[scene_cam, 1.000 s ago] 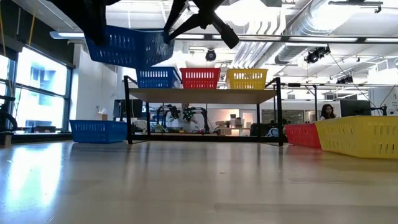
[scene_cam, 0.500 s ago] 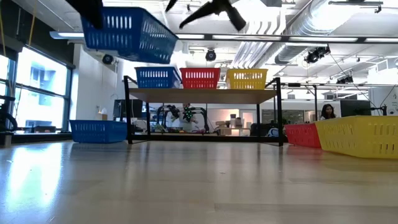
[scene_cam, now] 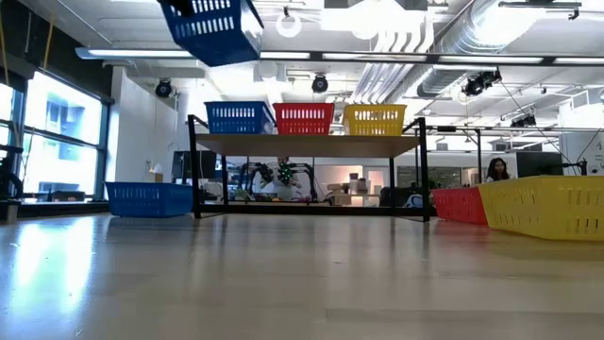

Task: Stack baskets on shelf by color
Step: Stack the bottom blue bin on top of the blue bin on the shelf

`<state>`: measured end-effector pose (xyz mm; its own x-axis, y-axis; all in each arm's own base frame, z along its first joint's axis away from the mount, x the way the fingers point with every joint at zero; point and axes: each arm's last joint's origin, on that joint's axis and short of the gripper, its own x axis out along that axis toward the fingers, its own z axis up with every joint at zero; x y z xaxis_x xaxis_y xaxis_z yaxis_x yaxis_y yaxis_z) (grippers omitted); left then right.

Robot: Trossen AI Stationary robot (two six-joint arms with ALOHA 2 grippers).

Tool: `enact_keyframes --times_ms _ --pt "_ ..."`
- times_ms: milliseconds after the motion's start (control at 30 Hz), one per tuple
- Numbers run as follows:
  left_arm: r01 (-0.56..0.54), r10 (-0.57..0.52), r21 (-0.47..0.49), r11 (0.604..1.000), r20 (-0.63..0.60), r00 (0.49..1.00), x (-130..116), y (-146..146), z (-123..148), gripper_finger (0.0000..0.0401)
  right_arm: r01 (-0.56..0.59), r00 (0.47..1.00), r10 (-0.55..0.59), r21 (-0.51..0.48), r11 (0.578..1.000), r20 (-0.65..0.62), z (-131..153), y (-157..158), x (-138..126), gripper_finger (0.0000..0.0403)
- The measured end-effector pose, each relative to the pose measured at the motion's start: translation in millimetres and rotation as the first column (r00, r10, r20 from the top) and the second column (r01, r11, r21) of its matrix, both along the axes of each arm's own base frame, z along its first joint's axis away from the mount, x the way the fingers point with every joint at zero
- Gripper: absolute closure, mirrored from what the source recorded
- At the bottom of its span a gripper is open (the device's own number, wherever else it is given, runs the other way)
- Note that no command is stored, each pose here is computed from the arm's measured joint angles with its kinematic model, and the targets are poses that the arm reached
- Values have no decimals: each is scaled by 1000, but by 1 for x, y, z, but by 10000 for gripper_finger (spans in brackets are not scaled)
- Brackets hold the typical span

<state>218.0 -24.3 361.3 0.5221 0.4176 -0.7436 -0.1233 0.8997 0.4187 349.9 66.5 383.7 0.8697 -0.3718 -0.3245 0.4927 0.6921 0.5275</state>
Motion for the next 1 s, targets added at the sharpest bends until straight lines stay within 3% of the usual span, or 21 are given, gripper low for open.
enact_keyframes --times_ms 267,600,1000 --pt "7 -7 3 1000 62 998 -9 50 17 401 -13 999 17 -120 993 28 27 -15 -22 261" --pt "-12 12 1 1000 48 999 -6 113 13 401 39 999 -32 -241 970 33 50 -47 -42 261" --pt "-42 39 -62 997 -46 998 -4 160 -8 401 63 998 -62 -242 968 12 54 -84 -50 261"
